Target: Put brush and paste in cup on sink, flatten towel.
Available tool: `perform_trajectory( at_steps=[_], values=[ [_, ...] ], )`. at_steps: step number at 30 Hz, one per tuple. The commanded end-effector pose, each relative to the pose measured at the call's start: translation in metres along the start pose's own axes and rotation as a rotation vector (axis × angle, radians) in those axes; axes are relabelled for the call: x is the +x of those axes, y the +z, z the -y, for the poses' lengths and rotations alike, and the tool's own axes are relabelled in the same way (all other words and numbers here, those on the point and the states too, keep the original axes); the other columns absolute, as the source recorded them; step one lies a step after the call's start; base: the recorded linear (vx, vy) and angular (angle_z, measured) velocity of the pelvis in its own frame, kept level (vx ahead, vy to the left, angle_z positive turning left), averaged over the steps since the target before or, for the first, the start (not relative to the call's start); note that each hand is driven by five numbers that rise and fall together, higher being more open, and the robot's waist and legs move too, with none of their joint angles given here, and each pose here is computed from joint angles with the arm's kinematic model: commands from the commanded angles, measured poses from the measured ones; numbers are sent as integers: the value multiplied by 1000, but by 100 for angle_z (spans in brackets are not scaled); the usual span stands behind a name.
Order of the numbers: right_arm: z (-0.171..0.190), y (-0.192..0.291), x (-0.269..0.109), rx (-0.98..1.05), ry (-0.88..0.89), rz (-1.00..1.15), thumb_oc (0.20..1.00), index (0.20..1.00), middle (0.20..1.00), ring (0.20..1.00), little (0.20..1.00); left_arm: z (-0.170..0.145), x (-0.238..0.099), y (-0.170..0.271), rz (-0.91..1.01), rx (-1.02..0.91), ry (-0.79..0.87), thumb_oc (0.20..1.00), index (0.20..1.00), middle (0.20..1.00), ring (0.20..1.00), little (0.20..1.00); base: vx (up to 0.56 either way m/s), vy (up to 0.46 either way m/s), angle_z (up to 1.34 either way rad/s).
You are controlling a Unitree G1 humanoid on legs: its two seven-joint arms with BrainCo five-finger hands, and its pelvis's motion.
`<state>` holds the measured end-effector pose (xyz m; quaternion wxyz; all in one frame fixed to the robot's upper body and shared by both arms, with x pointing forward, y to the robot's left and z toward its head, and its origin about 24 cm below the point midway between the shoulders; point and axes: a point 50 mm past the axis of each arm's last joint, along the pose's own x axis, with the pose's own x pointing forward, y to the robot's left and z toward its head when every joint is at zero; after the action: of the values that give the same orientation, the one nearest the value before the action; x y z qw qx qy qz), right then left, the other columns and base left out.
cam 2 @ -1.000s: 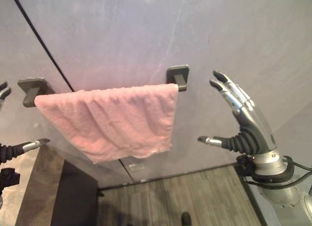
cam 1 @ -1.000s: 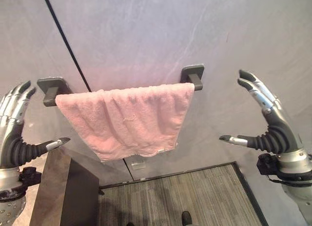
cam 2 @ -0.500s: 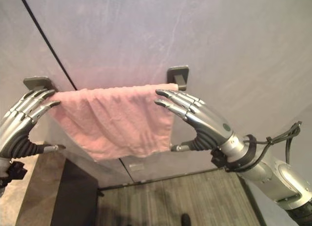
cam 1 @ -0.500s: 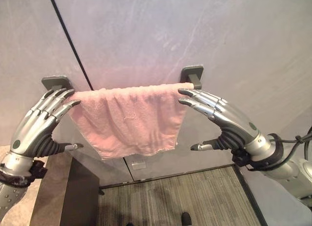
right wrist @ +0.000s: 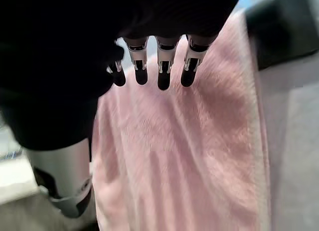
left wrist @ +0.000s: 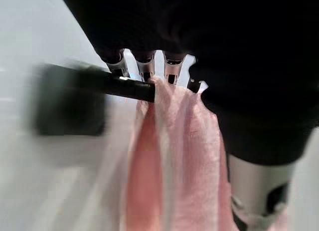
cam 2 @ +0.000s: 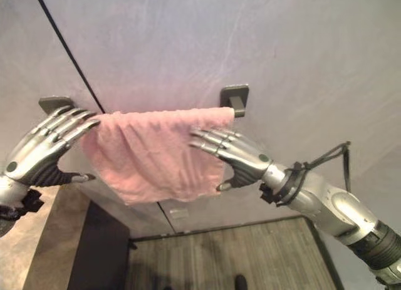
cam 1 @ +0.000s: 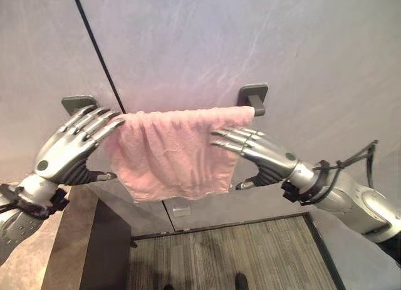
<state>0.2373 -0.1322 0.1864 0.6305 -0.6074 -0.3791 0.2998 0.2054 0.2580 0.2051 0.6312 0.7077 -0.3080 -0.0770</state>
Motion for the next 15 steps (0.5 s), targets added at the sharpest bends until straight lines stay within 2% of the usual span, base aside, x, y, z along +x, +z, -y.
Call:
perform_trajectory(
  at_steps=[1, 7, 8, 15],
  values=[
    [17, 2, 5, -80, -1, 29, 1000, 1000, 1000, 1000, 1000, 20, -13, -4, -2, 58, -229, 1000, 1000, 1000, 1000, 1000, 37, 7, -4],
    [25, 14, -7, -8, -85, 68, 1000, 1000, 1000, 1000, 1000, 22, -18, -3, -10, 32, -232, 1000, 1000, 1000, 1000, 1000, 24, 5, -2],
    [32, 25, -14, 60, -130, 116, 1000, 1000, 1000, 1000, 1000, 23, -20, -3, -13, 21, -238, 1000, 1000, 1000, 1000, 1000, 0, 0, 0],
    [50, 25, -28, 35, -314, 76, 1000, 1000, 1000, 1000, 1000, 25, -34, -13, -89, 30, -246, 1000, 1000, 1000, 1000, 1000, 0, 0, 0]
  ],
)
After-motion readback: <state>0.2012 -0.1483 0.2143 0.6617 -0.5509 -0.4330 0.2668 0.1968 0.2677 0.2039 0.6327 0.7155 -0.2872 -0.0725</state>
